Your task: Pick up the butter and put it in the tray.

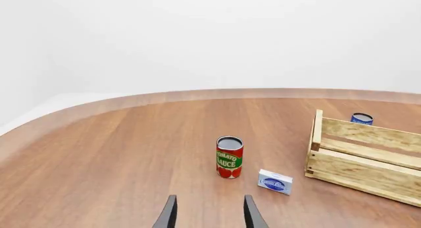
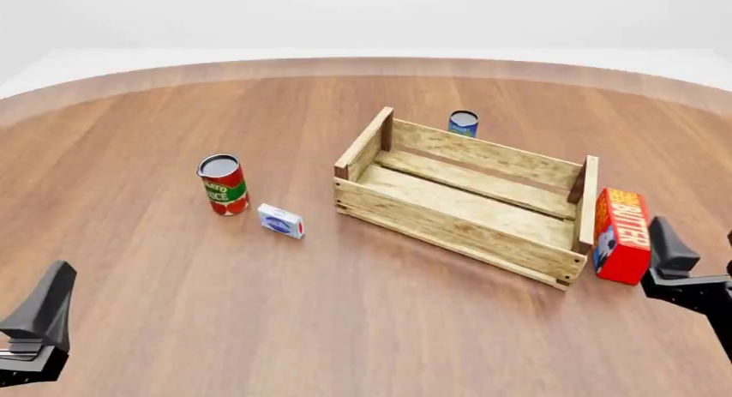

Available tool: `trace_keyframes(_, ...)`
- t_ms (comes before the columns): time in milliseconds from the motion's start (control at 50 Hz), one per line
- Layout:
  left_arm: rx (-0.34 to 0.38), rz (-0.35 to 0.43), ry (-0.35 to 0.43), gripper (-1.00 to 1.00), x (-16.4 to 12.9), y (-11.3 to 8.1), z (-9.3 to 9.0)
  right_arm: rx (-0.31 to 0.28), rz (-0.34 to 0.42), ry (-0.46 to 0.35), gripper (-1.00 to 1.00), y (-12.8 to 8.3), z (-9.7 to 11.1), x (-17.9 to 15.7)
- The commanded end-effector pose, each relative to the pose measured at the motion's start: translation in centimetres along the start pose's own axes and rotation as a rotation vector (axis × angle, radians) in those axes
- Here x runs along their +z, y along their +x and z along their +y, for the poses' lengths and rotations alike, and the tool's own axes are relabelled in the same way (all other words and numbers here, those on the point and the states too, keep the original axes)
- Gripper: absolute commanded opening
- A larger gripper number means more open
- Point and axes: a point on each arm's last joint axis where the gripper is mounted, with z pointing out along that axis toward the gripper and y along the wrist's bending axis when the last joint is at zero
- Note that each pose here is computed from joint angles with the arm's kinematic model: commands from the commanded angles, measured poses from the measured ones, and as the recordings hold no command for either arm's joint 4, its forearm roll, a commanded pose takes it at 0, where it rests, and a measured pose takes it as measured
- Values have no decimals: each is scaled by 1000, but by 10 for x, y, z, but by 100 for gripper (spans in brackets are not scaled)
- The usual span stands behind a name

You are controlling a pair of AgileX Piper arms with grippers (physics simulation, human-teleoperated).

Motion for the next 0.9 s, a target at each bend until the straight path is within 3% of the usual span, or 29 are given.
trace_keyframes(20,0,0,0,100,0,0,0,5,19,9,100,9,-1,13)
trace_keyframes(540,0,0,0,100,0,0,0,28,70,43,100,36,-6,35)
trace_keyframes(900,0,0,0,100,0,0,0,39,100,53,100,43,-8,39)
